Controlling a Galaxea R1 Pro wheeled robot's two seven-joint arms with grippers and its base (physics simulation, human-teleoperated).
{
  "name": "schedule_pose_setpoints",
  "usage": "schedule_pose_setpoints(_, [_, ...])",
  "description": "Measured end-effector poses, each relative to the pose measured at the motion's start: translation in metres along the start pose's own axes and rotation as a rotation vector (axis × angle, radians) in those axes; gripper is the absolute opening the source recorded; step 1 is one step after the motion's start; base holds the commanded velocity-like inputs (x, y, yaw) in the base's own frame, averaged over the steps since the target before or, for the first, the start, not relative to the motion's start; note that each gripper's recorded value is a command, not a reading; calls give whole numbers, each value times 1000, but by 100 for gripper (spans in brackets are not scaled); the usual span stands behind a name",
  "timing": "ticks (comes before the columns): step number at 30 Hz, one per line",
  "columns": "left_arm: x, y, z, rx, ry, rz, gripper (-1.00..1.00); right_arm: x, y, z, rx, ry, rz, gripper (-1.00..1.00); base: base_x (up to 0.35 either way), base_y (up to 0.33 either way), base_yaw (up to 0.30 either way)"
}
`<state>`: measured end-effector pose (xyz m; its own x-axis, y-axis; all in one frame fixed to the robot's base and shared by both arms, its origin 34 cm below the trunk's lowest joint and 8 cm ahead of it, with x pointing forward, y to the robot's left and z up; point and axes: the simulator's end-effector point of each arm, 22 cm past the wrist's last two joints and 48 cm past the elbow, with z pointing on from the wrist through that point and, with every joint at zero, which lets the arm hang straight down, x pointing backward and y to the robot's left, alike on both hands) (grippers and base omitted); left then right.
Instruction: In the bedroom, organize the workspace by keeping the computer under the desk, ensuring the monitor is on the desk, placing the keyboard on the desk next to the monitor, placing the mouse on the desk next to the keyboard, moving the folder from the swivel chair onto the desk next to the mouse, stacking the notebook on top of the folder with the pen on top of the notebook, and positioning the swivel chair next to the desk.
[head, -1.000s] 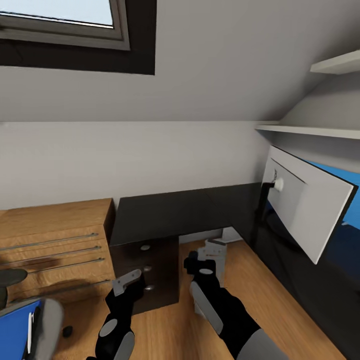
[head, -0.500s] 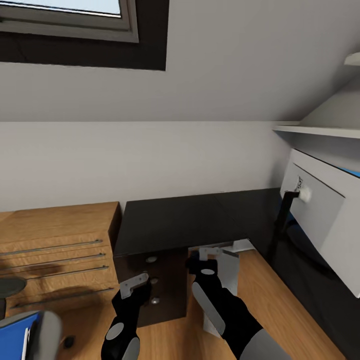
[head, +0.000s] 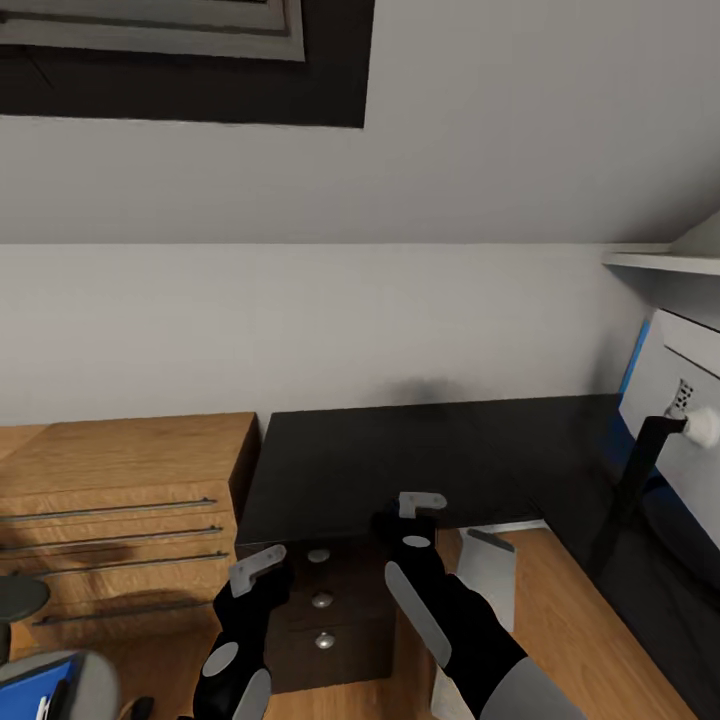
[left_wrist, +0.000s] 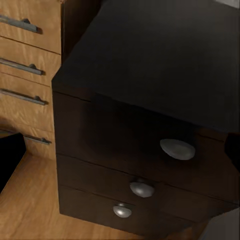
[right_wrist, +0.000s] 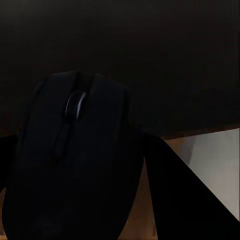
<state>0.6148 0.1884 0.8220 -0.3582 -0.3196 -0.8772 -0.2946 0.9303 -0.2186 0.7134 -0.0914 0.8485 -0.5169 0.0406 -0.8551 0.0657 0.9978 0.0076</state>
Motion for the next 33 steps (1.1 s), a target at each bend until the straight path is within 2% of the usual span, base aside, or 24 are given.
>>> schedule_pose_setpoints(6, [0, 0, 0, 0, 1, -1, 100, 0, 0, 0, 0, 1, 0, -100, 322, -123, 240])
schedule_pose_setpoints(15, [1, -2, 0, 3, 0, 2, 100, 0, 0, 0, 0, 0, 0, -100, 322, -97, 21])
schedule_pose_setpoints(20, [0, -1, 0, 1, -1, 2, 100, 1, 0, 0, 0, 0, -3, -100, 298, -8, 178])
schedule_pose_setpoints(33, [0, -1, 1, 0, -1, 1, 100, 12, 9, 3, -33, 26, -11, -100, 55, 0, 267])
